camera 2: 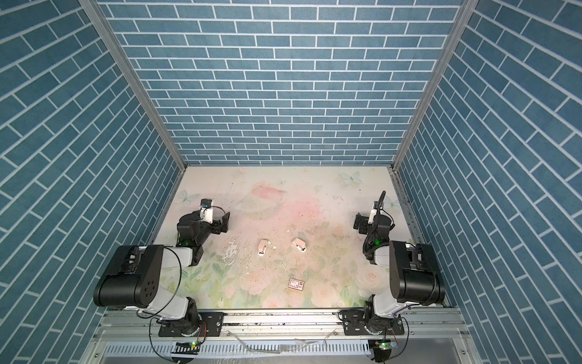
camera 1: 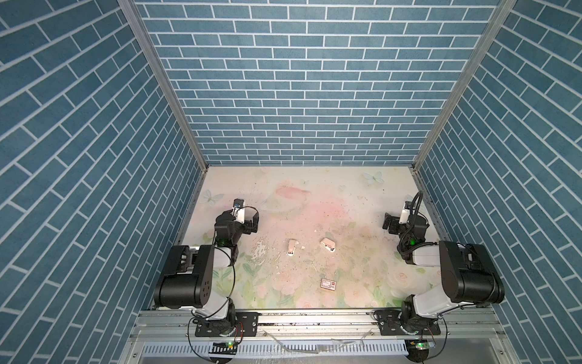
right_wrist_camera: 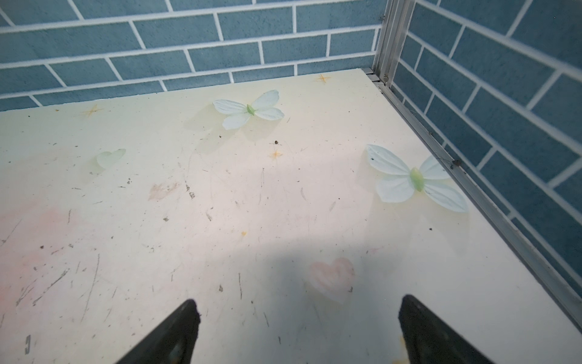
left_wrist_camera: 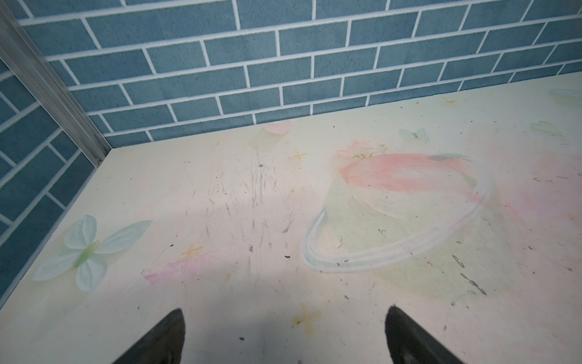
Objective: Load the staples into the stapler
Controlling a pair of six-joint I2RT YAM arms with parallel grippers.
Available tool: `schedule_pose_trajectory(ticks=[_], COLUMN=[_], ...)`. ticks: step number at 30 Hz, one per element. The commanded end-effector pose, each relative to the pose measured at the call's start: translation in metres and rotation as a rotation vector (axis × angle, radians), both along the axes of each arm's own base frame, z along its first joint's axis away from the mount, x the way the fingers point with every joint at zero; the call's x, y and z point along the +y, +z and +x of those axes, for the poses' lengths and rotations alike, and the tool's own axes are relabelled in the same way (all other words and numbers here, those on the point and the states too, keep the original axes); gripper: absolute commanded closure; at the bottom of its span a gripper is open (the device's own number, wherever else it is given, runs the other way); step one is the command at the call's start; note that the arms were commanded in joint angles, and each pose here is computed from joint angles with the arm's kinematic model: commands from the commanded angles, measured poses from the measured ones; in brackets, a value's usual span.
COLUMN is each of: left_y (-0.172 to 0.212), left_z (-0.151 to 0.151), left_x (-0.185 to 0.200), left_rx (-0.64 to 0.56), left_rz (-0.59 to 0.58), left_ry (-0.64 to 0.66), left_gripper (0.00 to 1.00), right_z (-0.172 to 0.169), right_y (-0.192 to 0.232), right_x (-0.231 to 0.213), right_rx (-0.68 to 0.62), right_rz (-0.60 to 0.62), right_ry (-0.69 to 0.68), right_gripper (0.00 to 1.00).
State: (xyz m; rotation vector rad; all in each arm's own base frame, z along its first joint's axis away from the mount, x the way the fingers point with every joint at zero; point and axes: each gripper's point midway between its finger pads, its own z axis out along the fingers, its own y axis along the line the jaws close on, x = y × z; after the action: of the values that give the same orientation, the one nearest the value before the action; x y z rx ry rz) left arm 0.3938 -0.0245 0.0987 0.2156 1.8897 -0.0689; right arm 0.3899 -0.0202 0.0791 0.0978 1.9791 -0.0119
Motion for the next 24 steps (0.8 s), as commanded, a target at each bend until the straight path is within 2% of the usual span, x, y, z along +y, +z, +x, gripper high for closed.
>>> schedule_pose_trajectory(ticks=[1, 24], left_y=[-0.0036, -0.0005], left_z=[-0.0018, -0.0019], left_x=[0.0028, 0.0016], left_rx=[0.011, 0.014], left_rz=[-0.009, -0.006], left_ry=[0.011, 0.003], left_gripper=[0.00, 0.00], right_z=[0.0062, 0.0054], right_y=[0.0089, 0.0091], right_x=[-0.0006, -0.0033], right_rx=[-0.025, -0.025], right_rz=[-0.044, -0.045], right_ry=[0.021, 0.004], right_gripper=[0.01, 0.01])
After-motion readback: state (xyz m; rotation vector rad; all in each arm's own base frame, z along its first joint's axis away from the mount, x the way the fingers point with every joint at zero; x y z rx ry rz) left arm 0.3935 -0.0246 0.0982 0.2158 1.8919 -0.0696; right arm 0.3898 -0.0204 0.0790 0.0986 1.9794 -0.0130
